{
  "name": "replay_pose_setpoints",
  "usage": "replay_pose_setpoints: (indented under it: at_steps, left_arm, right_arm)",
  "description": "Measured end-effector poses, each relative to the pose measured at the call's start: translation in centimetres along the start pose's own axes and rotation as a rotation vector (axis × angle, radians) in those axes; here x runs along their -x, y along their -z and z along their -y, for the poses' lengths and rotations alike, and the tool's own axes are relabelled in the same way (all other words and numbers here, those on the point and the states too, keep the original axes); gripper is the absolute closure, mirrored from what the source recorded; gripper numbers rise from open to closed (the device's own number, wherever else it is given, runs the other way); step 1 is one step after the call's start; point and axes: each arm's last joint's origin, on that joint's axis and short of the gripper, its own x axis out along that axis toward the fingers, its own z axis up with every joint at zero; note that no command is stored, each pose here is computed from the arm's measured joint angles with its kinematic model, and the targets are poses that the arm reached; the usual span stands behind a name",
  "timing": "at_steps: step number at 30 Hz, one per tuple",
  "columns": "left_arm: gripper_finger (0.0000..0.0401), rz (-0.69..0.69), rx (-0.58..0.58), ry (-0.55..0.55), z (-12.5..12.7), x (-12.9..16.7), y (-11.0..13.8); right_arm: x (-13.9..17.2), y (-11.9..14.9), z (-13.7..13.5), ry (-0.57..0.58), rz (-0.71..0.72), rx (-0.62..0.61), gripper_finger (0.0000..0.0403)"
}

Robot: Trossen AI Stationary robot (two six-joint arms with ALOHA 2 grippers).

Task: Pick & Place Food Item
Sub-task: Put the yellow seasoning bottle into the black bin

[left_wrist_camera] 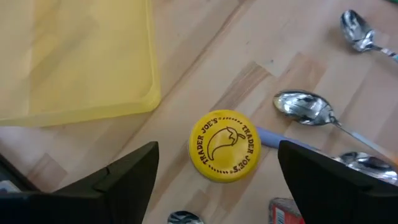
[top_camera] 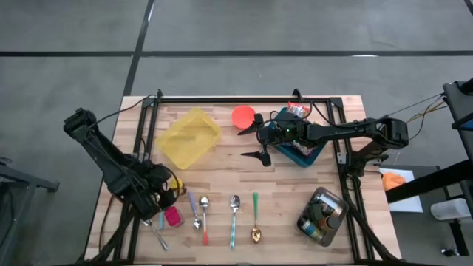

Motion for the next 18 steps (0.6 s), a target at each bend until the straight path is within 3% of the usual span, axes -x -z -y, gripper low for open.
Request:
replay_pose_setpoints:
  at_steps: [9, 18]
  left_arm:
    - [0.0068, 0.068, 0.055, -0.031, -0.14, -0.17, -0.08]
    - [0.0067, 0.071, 0.069, 0.009, 0.29, -0.18, -0.12]
  right_arm:
    - [0.0, 0.0, 0.0, 0.0, 0.0, 0.0, 0.004]
    - [0.0, 0.0, 0.0, 0.0, 0.0, 0.0, 0.004]
